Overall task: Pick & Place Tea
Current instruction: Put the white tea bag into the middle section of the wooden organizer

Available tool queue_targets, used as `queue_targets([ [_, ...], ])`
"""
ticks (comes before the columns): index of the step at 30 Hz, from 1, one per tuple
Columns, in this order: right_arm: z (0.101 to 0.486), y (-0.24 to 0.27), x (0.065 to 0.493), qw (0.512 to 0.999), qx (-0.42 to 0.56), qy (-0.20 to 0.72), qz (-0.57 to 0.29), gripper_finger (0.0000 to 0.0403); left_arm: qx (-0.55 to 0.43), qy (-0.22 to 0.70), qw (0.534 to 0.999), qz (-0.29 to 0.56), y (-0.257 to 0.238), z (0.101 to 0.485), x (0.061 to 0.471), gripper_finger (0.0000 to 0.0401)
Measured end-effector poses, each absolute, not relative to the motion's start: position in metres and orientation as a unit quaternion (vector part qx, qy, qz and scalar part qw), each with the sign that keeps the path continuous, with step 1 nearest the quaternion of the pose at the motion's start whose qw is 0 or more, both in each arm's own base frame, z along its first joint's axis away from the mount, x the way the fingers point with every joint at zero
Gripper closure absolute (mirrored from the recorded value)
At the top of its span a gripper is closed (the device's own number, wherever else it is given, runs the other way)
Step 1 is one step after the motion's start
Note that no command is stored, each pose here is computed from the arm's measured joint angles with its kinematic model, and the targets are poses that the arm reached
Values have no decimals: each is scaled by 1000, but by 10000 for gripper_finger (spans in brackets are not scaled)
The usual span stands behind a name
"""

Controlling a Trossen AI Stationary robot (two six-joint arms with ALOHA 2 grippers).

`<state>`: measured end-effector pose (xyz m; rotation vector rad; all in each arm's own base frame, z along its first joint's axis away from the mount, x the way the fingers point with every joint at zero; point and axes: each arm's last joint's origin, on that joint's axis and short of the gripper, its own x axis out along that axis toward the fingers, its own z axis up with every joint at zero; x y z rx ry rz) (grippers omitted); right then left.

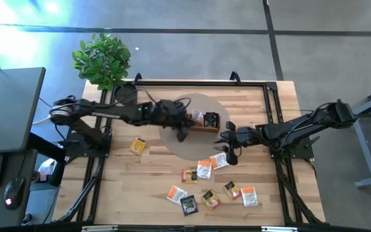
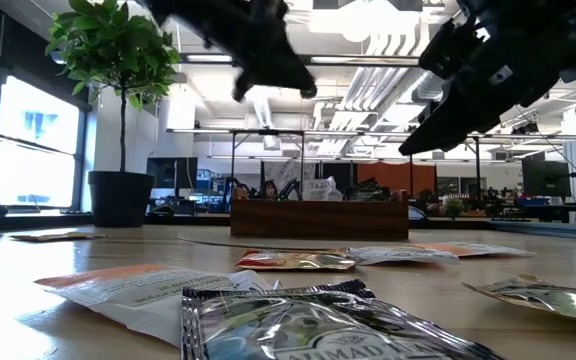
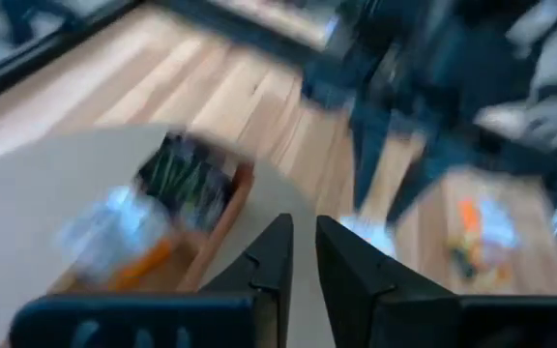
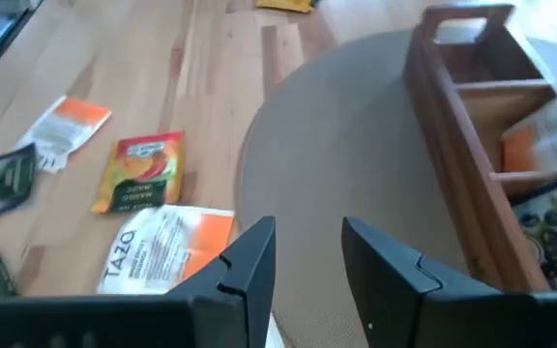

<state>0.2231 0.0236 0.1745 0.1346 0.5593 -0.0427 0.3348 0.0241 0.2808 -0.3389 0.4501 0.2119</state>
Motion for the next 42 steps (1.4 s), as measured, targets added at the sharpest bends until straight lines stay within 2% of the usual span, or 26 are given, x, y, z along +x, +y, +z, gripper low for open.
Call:
queue_targets([
  [6, 175, 23, 223, 952, 128, 272, -50, 284, -128, 247, 951, 132, -9, 295, 311, 362],
  [12, 160, 33, 226, 932, 186, 297, -95, 284, -130, 267, 946, 129, -17, 306, 291, 362],
  [19, 150, 51, 253, 884, 192, 407, -125, 284, -103, 279, 933, 202, -9, 321, 253, 362],
  [23, 156, 53, 268, 840, 150, 485, -193, 284, -96, 284, 929, 217, -7, 311, 242, 362],
  [30, 153, 57, 267, 740, 182, 589, -270, 284, -119, 283, 927, 217, -8, 279, 243, 362],
  [34, 153, 58, 265, 723, 229, 594, -268, 284, -121, 289, 924, 218, -8, 269, 242, 362],
  [42, 151, 59, 268, 727, 253, 574, -278, 284, -118, 283, 927, 216, -8, 269, 242, 362],
])
